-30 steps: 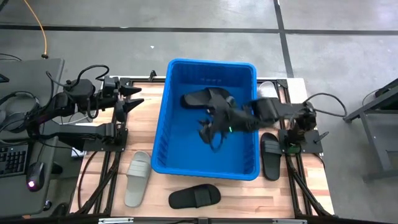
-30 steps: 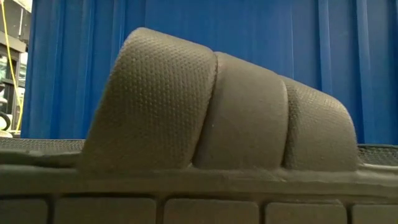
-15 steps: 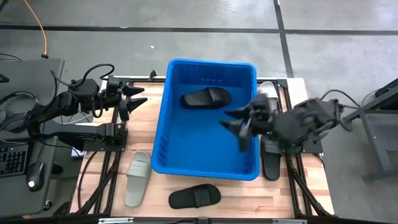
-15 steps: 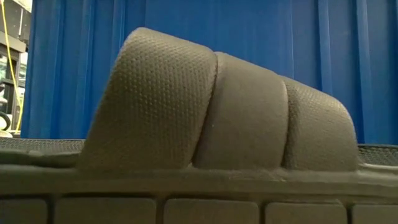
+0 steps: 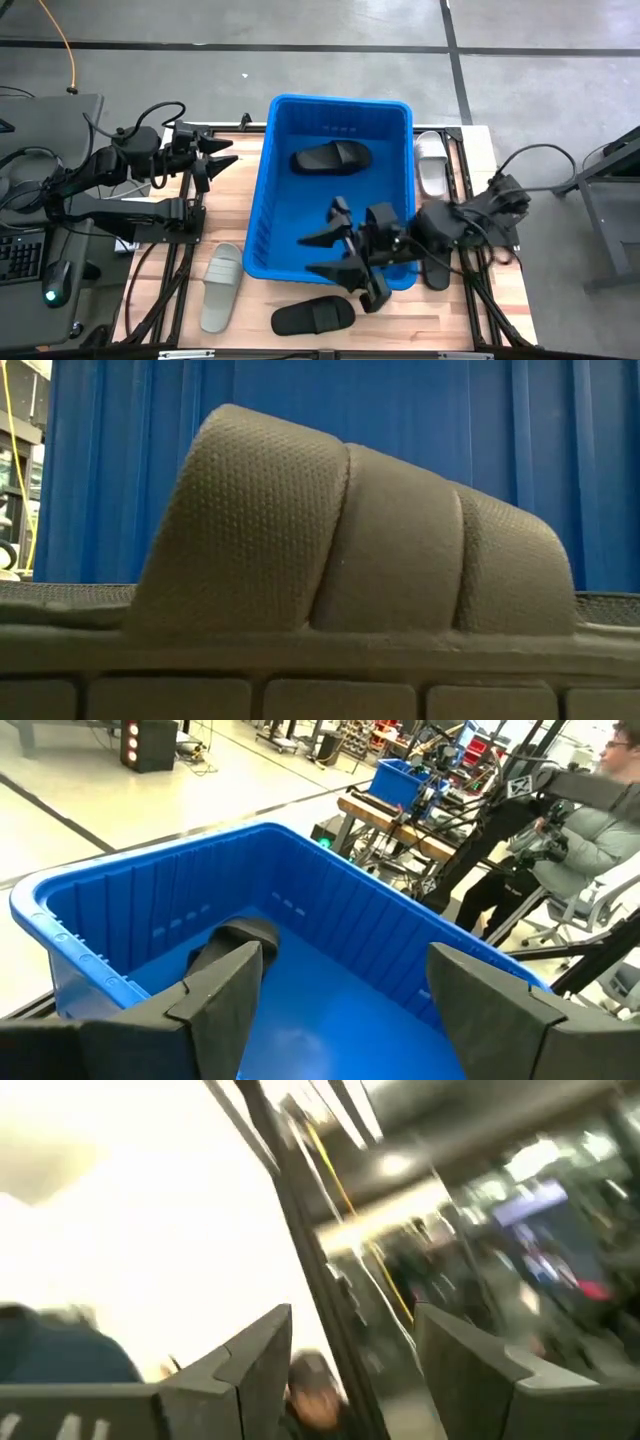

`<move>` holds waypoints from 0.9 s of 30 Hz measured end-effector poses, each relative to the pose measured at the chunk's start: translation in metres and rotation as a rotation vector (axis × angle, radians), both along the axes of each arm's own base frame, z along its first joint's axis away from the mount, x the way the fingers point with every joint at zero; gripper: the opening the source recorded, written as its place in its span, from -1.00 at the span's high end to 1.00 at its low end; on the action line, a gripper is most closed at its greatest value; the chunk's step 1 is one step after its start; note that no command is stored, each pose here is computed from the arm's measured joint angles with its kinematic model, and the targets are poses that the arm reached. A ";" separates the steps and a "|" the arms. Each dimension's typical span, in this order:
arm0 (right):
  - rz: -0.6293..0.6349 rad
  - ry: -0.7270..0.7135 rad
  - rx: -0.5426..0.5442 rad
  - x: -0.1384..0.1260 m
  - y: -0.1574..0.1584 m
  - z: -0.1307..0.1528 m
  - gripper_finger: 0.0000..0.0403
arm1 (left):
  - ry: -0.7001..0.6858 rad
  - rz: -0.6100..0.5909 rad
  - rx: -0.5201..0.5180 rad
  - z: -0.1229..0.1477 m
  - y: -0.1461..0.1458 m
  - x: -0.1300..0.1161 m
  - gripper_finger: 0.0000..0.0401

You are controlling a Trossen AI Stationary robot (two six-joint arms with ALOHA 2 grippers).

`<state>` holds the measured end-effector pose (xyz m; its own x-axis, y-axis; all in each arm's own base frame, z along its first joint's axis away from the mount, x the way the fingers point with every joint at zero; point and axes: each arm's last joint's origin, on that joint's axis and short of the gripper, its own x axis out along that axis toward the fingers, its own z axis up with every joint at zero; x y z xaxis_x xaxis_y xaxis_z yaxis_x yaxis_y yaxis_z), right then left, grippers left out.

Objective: Pick and place slides into bin
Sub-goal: Put the black slide into the blue container

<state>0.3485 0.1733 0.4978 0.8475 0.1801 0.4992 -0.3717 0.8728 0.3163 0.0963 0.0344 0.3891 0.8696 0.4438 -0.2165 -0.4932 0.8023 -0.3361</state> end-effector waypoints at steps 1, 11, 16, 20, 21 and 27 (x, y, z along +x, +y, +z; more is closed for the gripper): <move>0.009 -0.040 0.013 0.003 -0.003 -0.008 0.01 | 0.004 -0.001 0.004 0.000 0.000 0.000 -0.35; -0.150 0.087 0.140 -0.039 -0.036 -0.058 0.01 | 0.012 -0.010 0.013 -0.001 0.000 0.000 -0.35; -0.357 0.198 0.276 -0.093 -0.052 -0.090 0.00 | 0.015 -0.012 0.013 -0.001 0.000 0.001 -0.35; -0.378 0.250 0.345 -0.133 -0.062 -0.120 0.00 | 0.021 -0.013 0.017 -0.001 0.000 0.001 -0.35; -0.357 0.247 0.362 -0.143 -0.064 -0.124 0.00 | 0.021 -0.013 0.017 -0.001 0.000 0.001 -0.35; -0.379 0.250 0.405 -0.195 -0.081 -0.147 0.00 | 0.018 -0.012 0.012 -0.001 0.000 0.001 -0.35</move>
<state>0.1538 0.0927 0.3511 0.9161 -0.3195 0.2423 0.0695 0.7216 0.6888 0.0975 0.0346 0.3881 0.8706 0.4363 -0.2275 -0.4899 0.8118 -0.3177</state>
